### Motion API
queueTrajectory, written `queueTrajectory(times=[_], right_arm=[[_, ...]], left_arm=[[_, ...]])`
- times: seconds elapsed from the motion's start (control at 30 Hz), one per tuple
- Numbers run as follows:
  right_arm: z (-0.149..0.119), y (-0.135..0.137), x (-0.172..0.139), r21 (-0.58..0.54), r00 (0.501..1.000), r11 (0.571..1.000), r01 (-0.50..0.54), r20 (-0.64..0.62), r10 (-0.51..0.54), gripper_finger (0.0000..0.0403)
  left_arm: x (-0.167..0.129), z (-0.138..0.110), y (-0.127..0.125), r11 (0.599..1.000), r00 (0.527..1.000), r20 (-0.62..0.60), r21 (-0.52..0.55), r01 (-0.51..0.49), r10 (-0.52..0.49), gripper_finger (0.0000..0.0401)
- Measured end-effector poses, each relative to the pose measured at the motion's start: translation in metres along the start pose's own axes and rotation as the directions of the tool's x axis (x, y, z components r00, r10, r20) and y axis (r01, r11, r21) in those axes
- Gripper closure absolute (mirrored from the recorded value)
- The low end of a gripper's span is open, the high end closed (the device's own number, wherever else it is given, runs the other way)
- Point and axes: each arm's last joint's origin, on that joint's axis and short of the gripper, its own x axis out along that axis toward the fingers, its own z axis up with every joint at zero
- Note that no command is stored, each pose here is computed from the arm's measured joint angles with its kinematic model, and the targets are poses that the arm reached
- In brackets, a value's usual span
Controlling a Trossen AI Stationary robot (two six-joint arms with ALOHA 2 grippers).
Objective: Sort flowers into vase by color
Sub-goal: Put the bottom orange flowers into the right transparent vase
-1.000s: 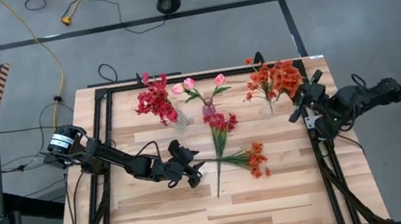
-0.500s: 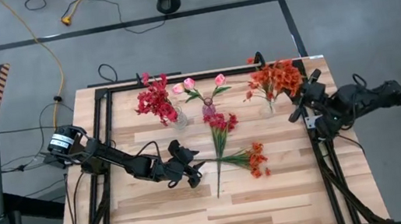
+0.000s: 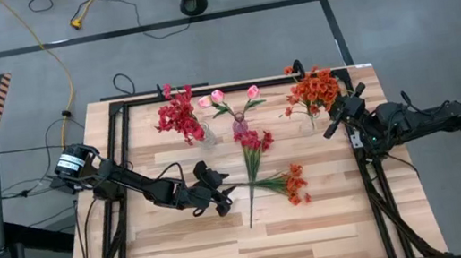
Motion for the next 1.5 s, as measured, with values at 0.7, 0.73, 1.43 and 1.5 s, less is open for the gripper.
queueTrajectory(times=[0.7, 0.73, 1.43, 1.5], right_arm=[[0.006, -0.006, -0.001, 0.045, 0.995, 0.994, 0.099, -0.014, -0.098, 0.0245], [0.008, -0.007, -0.001, 0.05, 0.994, 0.992, 0.112, -0.016, -0.111, 0.0232], [-0.003, -0.007, -0.012, 0.16, 0.982, 0.981, 0.113, -0.168, -0.086, 0.0147], [-0.003, -0.006, -0.012, 0.155, 0.983, 0.982, 0.103, -0.169, -0.076, 0.0147]], left_arm=[[0.0, 0.0, 0.0, 1.0, 1.0, 0.0, 0.0, 0.0, 0.0, 0.0193], [0.0, 0.0, 0.0, 1.0, 1.0, 0.0, 0.0, 0.0, 0.0, 0.0193], [0.0, 0.0, 0.0, 1.0, 1.0, 0.0, 0.0, -0.001, 0.001, 0.0193], [0.0, 0.0, 0.0, 1.0, 1.0, 0.0, 0.0, 0.0, 0.0, 0.0193]])
